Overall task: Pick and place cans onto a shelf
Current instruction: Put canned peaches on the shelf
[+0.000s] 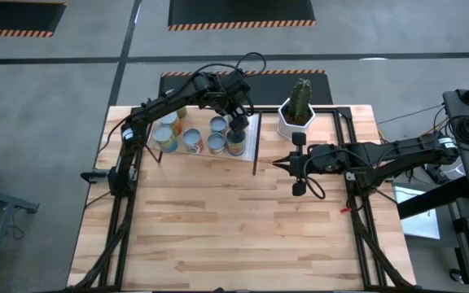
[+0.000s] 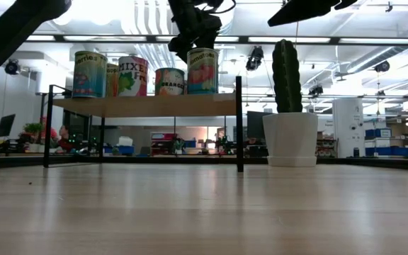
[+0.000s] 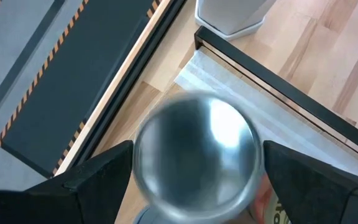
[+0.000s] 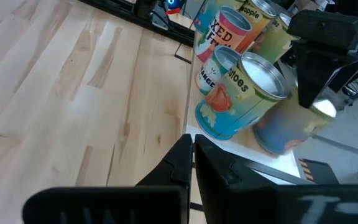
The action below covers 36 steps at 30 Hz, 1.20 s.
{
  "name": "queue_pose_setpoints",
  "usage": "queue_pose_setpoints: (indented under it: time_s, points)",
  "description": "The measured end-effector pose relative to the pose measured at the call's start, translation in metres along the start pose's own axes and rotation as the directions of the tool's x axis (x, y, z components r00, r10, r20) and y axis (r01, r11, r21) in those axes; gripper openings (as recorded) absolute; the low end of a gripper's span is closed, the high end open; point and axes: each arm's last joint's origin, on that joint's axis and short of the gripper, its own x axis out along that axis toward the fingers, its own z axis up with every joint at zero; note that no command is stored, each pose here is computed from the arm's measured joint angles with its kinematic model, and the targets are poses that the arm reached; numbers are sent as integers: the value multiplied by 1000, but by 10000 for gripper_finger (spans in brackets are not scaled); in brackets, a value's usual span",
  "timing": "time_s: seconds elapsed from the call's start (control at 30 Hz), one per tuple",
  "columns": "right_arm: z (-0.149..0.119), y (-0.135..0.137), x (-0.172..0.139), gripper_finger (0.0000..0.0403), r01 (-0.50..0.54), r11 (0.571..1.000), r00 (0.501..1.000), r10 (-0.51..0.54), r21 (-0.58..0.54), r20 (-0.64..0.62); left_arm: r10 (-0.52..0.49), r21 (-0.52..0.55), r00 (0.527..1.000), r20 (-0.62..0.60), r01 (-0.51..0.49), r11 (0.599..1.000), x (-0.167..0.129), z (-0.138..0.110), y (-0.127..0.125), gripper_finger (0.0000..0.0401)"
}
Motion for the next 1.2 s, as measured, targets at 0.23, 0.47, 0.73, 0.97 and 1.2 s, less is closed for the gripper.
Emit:
queue_pose_setpoints:
  time_s: [0.23, 0.47, 0.73, 0.97, 1.2]
  points:
    - [0, 0, 0, 9, 0, 1000, 1000, 0, 0, 0, -1, 2, 1000, 3, 1, 1000, 0, 0, 0, 339]
    - [0, 0, 0, 9, 0, 1000, 1000, 0, 0, 0, -5, 19, 1000, 8, 5, 1000, -3, 0, -3, 339]
    - [0, 0, 0, 9, 0, 1000, 1000, 0, 3, 0, -61, 163, 995, 82, 48, 986, -41, -8, -32, 339]
    - [1, 0, 0, 9, 5, 1000, 1000, -5, 18, 15, -218, 432, 943, 252, 92, 897, -106, -28, -86, 339]
    - [4, -1, 0, 9, 10, 998, 999, -12, 67, 36, -274, 516, 903, 332, 69, 854, -121, -64, -120, 339]
